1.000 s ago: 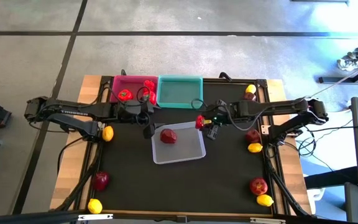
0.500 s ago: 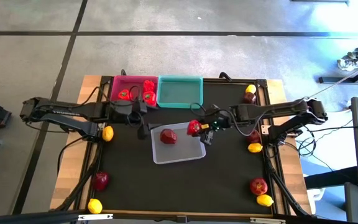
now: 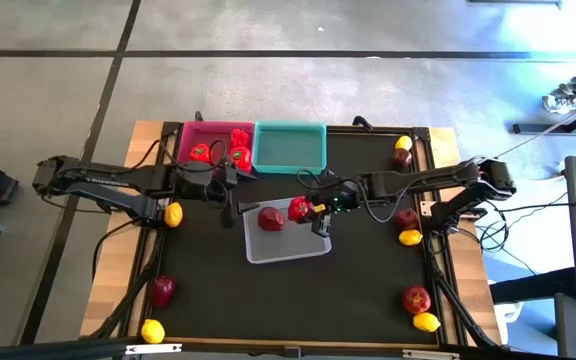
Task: Sort produce into baskets
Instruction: Put the red bell pepper into the red bin
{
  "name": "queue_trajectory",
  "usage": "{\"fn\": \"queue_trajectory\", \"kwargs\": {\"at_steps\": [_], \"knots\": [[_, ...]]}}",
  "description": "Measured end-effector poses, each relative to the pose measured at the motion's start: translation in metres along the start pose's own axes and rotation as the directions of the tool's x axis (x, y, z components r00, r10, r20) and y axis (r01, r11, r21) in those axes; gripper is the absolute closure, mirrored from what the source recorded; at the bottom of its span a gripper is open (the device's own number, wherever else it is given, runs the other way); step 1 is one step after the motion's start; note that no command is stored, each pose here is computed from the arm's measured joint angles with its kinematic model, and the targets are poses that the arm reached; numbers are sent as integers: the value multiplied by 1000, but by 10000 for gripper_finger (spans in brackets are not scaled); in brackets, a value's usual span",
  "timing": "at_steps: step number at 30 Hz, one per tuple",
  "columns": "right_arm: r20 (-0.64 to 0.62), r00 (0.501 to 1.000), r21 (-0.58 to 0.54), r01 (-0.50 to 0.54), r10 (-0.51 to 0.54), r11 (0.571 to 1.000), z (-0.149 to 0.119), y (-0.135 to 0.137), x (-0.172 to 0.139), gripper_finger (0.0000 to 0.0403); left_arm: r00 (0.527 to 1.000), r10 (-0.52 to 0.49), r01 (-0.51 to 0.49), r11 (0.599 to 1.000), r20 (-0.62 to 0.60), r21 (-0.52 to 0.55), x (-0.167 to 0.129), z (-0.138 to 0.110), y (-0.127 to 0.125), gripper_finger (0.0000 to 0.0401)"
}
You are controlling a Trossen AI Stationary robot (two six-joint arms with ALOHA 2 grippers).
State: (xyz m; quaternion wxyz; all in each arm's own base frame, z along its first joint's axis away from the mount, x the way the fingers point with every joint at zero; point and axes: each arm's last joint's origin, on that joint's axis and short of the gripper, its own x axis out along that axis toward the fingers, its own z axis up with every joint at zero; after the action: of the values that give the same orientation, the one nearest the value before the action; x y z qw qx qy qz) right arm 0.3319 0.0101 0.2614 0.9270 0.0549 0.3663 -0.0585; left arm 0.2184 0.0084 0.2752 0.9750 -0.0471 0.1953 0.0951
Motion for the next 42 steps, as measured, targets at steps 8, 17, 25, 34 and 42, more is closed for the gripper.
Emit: {"fn": "queue_trajectory", "kwargs": {"at_steps": [8,17,25,34,42], "knots": [[28,996,-22,82,-82,996,2,-5,0,246,1000,1,-1,999,7,52,0,1,0,25],[74,994,-28,83,-81,996,7,-8,0,246,999,-44,40,983,18,179,2,2,-1,25],[88,994,-30,72,-69,997,9,-7,0,246,995,-54,44,992,83,119,13,7,-4,25],[81,996,-54,40,-36,998,8,-6,0,246,988,-88,83,995,124,48,35,6,-8,25],[83,996,-71,41,-35,997,9,-6,0,246,980,-122,120,992,156,24,53,4,-11,25]]}}
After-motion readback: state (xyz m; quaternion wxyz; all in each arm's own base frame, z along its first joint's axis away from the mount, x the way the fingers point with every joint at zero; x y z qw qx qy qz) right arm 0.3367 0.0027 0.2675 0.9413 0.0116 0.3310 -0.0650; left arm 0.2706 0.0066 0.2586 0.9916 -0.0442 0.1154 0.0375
